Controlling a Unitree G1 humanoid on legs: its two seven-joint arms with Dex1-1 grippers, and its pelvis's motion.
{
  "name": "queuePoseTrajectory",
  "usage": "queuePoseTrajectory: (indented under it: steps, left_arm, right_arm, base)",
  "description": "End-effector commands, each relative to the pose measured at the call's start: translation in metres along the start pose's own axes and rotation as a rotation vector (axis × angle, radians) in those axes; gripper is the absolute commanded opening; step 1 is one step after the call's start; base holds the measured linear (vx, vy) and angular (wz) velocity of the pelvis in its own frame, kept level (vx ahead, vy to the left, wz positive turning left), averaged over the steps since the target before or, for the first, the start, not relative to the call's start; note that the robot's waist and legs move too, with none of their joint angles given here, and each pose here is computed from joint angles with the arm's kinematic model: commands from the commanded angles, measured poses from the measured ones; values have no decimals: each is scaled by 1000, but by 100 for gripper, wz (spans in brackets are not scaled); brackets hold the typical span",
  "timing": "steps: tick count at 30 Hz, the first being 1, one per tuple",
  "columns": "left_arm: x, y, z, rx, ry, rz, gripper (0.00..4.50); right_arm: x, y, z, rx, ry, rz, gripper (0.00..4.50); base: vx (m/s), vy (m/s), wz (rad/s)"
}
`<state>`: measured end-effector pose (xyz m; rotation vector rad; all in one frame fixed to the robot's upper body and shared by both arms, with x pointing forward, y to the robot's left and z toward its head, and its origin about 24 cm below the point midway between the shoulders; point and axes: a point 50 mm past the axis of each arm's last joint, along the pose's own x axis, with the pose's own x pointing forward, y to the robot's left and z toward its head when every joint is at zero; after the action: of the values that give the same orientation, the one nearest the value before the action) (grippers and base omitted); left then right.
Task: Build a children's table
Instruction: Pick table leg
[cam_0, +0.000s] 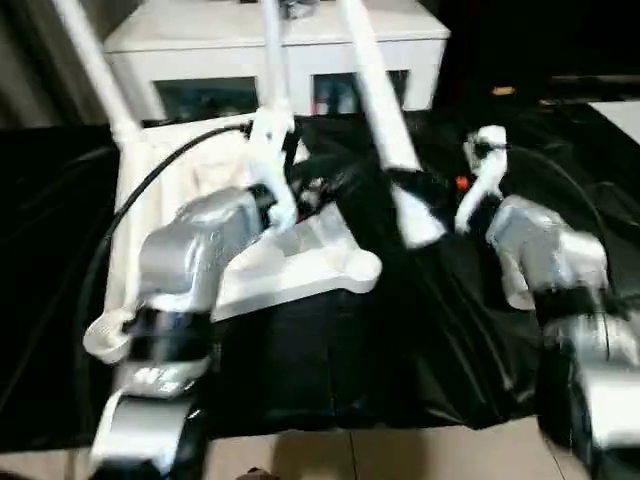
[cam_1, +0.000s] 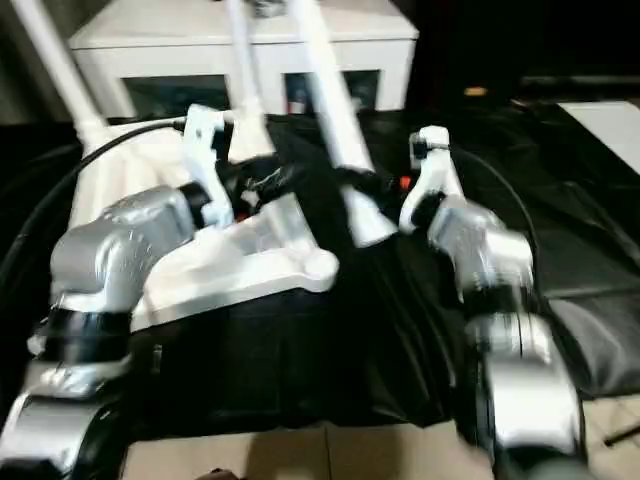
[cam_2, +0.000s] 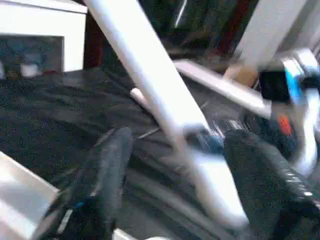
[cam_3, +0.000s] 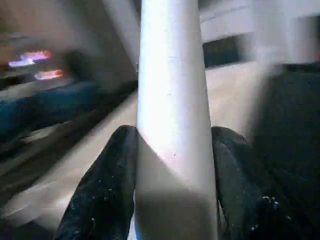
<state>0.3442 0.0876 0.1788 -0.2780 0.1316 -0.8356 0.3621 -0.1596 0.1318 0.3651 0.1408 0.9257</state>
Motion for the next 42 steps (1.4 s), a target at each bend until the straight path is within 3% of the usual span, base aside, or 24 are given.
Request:
queuePoseTrajectory:
  steps: [1,6,7,12,19,21,26,33,42]
  left_arm:
    - [3,-1,5,-45,-11,-14,361]
    - [9,-6,11,-111,-28,-36,392]
    - [10,-7,13,-119,-32,-40,421]
    - [10,-7,16,-134,-43,-29,443]
    - [8,-4,17,-141,-51,7,450]
    - [7,-4,18,-142,-54,12,416]
    - [6,-3,17,-153,-50,27,389]
    - [10,-4,12,-177,-43,35,332]
    - [11,0,9,-199,-55,108,279]
  right_arm:
    - [2,10,3,-19,-3,93,182]
    - [0,31,1,-3,-39,240,182]
    - [0,35,0,1,-38,268,182]
    - [-2,43,-5,-11,-14,302,182]
    - [2,42,-5,-47,2,246,182]
    - [3,41,-6,-55,7,232,182]
    - [11,33,-21,-195,133,68,182]
    - [24,46,-25,-286,112,14,181]
    - [37,50,-26,-387,80,-114,181]
  base:
    - [0,0,0]
    - [0,0,0]
    - [0,0,0]
    - [0,0,0]
    - [0,0,0]
    - [0,0,0]
    - [0,0,0]
    - [0,0,0]
    - [0,0,0]
